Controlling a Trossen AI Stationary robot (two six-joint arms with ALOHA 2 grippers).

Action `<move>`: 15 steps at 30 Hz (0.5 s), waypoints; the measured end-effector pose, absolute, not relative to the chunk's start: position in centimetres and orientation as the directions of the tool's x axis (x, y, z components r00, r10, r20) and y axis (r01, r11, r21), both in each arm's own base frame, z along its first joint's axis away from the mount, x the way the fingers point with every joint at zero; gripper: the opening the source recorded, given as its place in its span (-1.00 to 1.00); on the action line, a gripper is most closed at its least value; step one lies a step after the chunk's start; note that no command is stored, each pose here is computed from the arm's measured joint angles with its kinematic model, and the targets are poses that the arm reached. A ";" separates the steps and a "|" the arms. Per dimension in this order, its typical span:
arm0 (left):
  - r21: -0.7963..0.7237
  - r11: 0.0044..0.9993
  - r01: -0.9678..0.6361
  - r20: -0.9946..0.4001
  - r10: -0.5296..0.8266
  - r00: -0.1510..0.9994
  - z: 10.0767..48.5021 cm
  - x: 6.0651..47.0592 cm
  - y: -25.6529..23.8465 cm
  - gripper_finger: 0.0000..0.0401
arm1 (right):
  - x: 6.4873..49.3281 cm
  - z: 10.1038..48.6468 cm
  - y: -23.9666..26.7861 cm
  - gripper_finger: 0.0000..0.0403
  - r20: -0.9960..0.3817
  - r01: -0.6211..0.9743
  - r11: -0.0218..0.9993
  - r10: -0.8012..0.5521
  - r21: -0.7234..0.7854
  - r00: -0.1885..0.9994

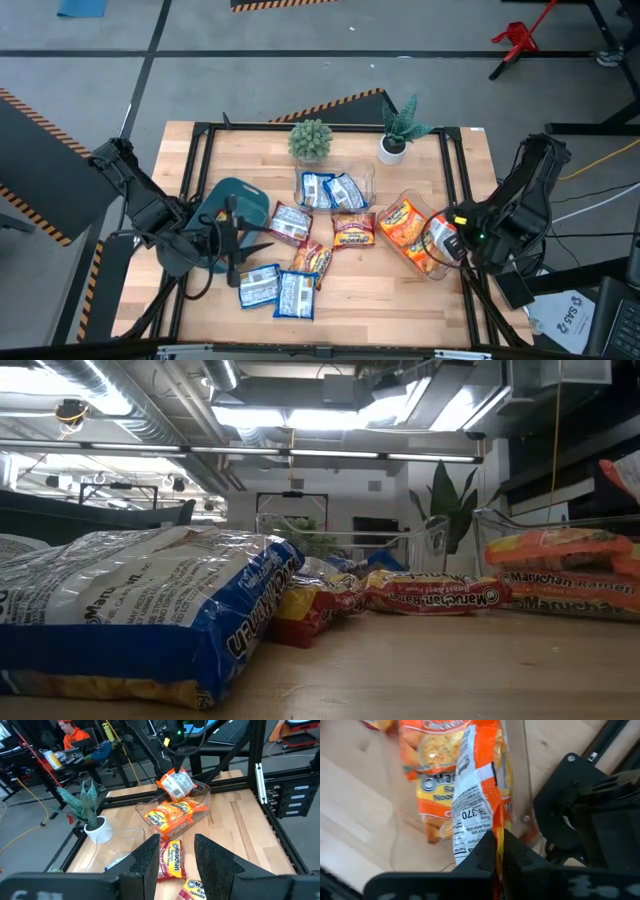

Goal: Sort Maruchan noodles
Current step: Stack the orange noodle pack on top of the orange noodle pack in the right transparent bin

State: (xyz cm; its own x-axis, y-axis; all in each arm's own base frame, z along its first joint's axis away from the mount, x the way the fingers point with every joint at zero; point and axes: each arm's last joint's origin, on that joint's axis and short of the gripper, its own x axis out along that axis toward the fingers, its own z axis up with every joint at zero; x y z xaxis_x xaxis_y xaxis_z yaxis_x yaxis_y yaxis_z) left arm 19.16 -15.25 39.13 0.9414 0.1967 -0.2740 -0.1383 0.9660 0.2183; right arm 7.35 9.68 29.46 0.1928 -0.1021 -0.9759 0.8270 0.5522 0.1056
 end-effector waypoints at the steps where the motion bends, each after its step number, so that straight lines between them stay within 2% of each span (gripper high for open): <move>1: 0.218 0.966 -0.140 -0.274 0.198 0.941 39.1 19.2 -15.2 -0.42 | 7.3 29.7 9.6 -1.00 -0.974 0.824 0.553 -0.093 0.121 0.206; 9: 0.218 0.966 -0.141 -0.274 0.199 0.941 39.1 19.2 -15.2 -0.42 | 7.1 30.4 9.1 -1.00 -0.962 0.818 0.548 -0.081 0.174 0.259; 12: 0.217 0.966 -0.141 -0.274 0.199 0.941 39.1 19.2 -15.2 -0.42 | 7.1 29.0 9.2 -1.00 -0.967 0.824 0.554 -0.124 0.119 0.223; 15: 0.217 0.967 -0.136 -0.274 0.194 0.942 39.1 19.1 -15.3 -0.42 | 6.9 27.1 8.9 -1.00 -0.974 0.855 0.517 -0.172 0.041 0.151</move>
State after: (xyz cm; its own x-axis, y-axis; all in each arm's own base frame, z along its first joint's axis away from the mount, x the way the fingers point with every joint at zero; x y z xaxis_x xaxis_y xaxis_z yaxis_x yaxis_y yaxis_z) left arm 19.12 -15.30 39.13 0.9418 0.1944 -0.2741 -0.1364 0.9667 0.2167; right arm 6.86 8.94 27.07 0.1508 -0.1719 -0.9735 0.8552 0.5167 0.0412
